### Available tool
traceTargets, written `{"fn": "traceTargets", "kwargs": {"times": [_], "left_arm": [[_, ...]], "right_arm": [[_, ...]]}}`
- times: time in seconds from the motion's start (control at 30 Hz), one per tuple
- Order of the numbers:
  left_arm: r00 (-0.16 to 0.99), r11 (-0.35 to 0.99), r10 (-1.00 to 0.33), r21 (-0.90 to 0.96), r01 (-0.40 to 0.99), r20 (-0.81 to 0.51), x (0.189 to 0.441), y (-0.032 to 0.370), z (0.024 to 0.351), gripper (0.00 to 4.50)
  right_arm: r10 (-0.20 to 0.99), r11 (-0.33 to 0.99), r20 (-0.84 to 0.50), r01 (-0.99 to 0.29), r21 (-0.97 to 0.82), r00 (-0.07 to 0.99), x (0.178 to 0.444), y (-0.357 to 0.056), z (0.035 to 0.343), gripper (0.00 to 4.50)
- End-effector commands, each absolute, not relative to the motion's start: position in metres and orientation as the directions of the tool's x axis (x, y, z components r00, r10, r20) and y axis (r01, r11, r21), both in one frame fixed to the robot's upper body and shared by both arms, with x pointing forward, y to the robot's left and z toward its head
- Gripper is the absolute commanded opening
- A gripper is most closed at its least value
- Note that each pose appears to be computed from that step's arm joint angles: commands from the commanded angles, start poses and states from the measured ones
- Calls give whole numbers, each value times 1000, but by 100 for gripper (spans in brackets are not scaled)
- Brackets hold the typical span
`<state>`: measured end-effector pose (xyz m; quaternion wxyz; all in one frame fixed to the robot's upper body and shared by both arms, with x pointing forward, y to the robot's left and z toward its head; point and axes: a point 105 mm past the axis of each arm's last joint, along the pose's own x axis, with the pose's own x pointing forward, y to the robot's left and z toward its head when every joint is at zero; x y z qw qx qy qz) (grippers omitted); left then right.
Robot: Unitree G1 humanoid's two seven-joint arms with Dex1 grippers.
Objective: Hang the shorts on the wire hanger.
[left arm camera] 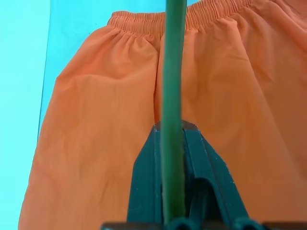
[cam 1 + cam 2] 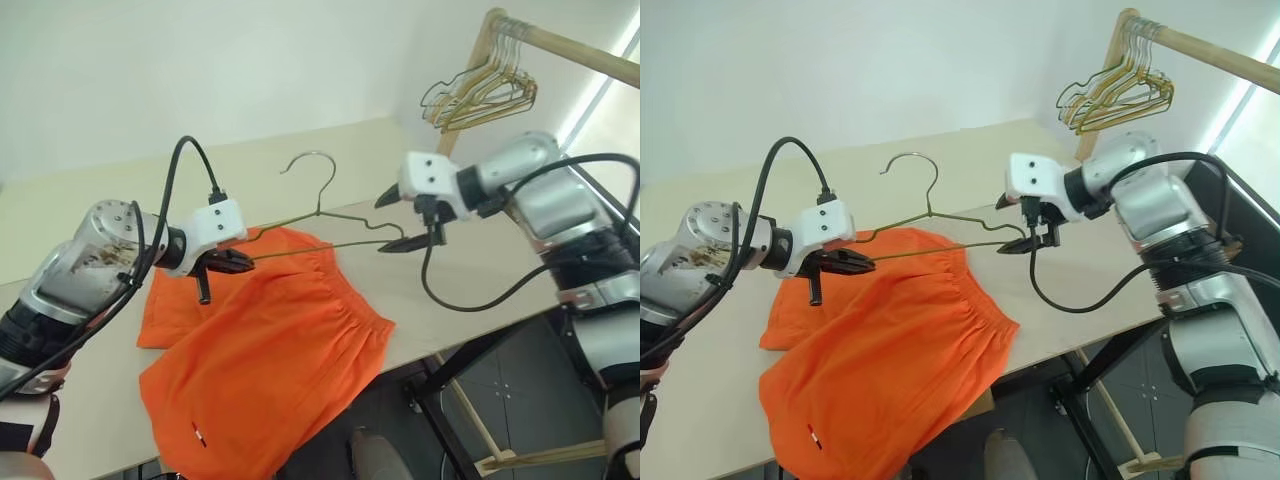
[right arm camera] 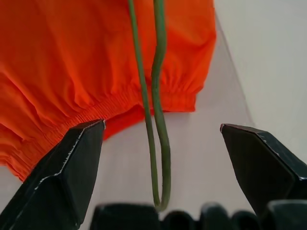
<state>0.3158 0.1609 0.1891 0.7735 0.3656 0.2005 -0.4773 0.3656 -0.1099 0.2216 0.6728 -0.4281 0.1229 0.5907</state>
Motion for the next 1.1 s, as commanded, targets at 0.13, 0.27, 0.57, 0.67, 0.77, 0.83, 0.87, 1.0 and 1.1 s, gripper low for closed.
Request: {"fn": "traceTargets", "kwargs": {"times": [0.13,0.27,0.57,0.67,0.77,0.83,0.87,1.0,1.1], "left_arm": [[501,281,-605,422,862,-619,313,158,203,0],[501,279,-600,424,862,-623,312,159,202,0],[499,281,-607,420,863,-619,312,159,203,0],[496,268,-614,428,863,-615,312,158,204,0],[461,207,-661,447,871,-592,307,155,205,0],[442,183,-688,451,873,-576,304,155,204,57],[419,158,-711,452,878,-565,301,155,205,76],[398,142,-751,460,877,-527,300,164,204,209],[461,243,-757,455,857,-463,307,174,214,311]], "right_arm": [[611,-72,-724,-888,-454,320,374,-106,226,449],[612,-79,-731,-896,-438,303,373,-103,227,361],[602,-82,-750,-913,-400,274,370,-104,219,39],[603,-77,-749,-914,-398,275,370,-105,218,2],[609,-74,-746,-917,-392,270,369,-104,218,2],[617,-73,-743,-921,-382,260,368,-105,219,0],[623,-73,-741,-924,-375,251,366,-105,219,0],[642,-64,-739,-946,-316,204,354,-117,215,0],[630,16,-751,-970,-244,199,346,-138,203,0]]}}
